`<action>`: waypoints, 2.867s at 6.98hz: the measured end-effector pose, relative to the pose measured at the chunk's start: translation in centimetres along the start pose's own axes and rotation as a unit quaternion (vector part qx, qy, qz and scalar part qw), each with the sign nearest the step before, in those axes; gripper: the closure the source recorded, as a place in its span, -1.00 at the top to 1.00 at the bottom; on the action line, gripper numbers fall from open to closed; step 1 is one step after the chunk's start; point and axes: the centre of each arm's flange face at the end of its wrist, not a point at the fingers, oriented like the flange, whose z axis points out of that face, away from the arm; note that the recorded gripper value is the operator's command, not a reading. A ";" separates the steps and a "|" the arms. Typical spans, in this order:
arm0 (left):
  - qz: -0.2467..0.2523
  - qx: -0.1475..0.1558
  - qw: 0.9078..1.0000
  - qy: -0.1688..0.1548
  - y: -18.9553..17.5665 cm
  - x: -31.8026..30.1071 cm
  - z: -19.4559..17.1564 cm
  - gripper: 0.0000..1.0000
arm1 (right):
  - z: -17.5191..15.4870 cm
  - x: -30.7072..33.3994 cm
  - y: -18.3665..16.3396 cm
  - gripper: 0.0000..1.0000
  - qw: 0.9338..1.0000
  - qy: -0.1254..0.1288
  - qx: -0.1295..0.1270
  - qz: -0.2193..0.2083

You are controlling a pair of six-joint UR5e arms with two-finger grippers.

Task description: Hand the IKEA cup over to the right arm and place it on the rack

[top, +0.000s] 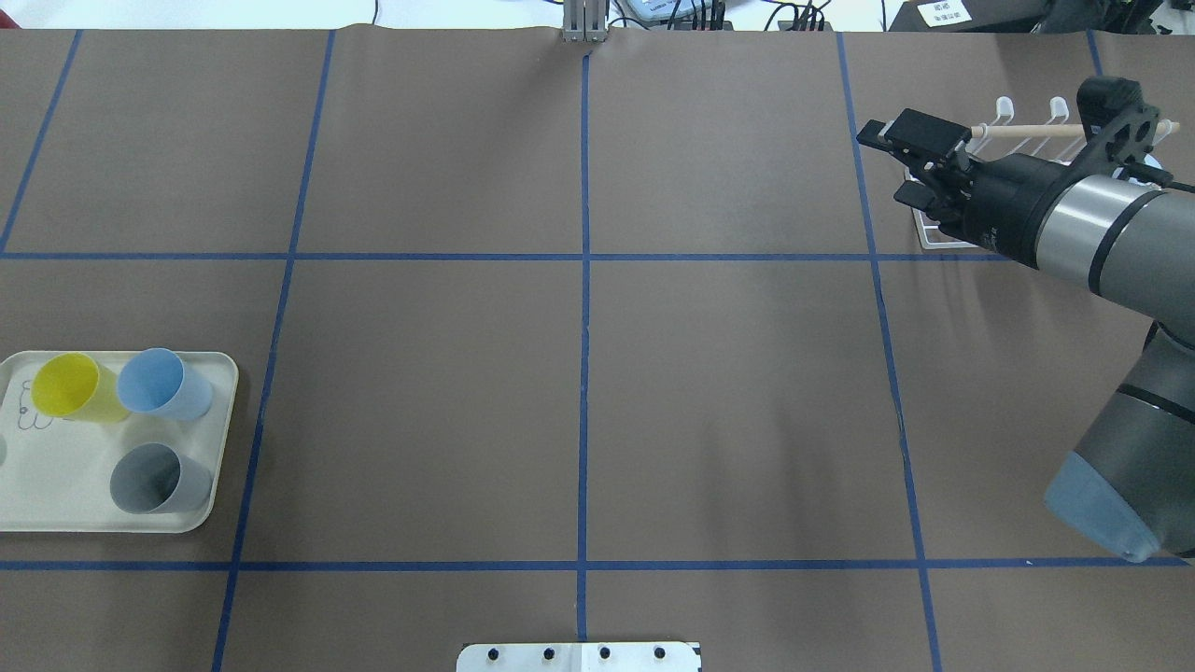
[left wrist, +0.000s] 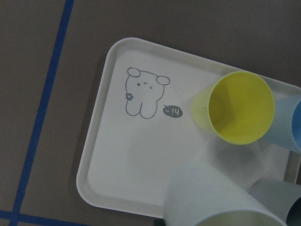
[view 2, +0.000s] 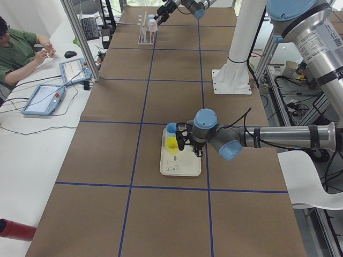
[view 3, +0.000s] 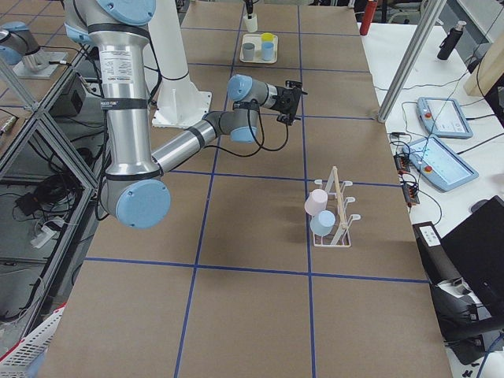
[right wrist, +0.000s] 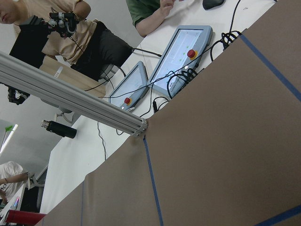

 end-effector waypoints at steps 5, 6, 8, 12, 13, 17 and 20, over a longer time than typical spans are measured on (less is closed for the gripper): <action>-0.044 0.027 0.999 0.007 -8.2 17.9 -8.1 -1.00 | 0.6 -0.4 1.4 1.00 1.000 -0.004 -0.014 0.001; -0.065 0.035 0.997 0.023 -10.0 21.8 -8.9 -1.00 | 1.0 -1.1 1.9 1.00 1.000 -0.010 -0.019 0.006; -0.106 0.040 0.990 0.085 -12.2 29.4 -8.4 -1.00 | 1.9 -4.0 3.8 1.00 0.998 -0.037 -0.038 0.035; -0.152 0.029 0.950 0.270 -14.8 34.4 -3.3 -1.00 | 6.5 -11.7 10.4 1.00 0.980 -0.104 -0.103 0.133; -0.168 0.035 0.935 0.312 -15.7 34.7 -2.9 -1.00 | 8.3 -13.5 12.5 1.00 0.973 -0.115 -0.121 0.160; -0.232 0.019 0.831 0.505 -14.5 35.3 -1.1 -1.00 | 10.2 -19.8 15.6 1.00 0.947 -0.160 -0.156 0.231; -0.243 -0.025 0.771 0.588 -11.5 36.0 1.1 -1.00 | 9.4 -20.8 15.2 1.00 0.932 -0.196 -0.161 0.259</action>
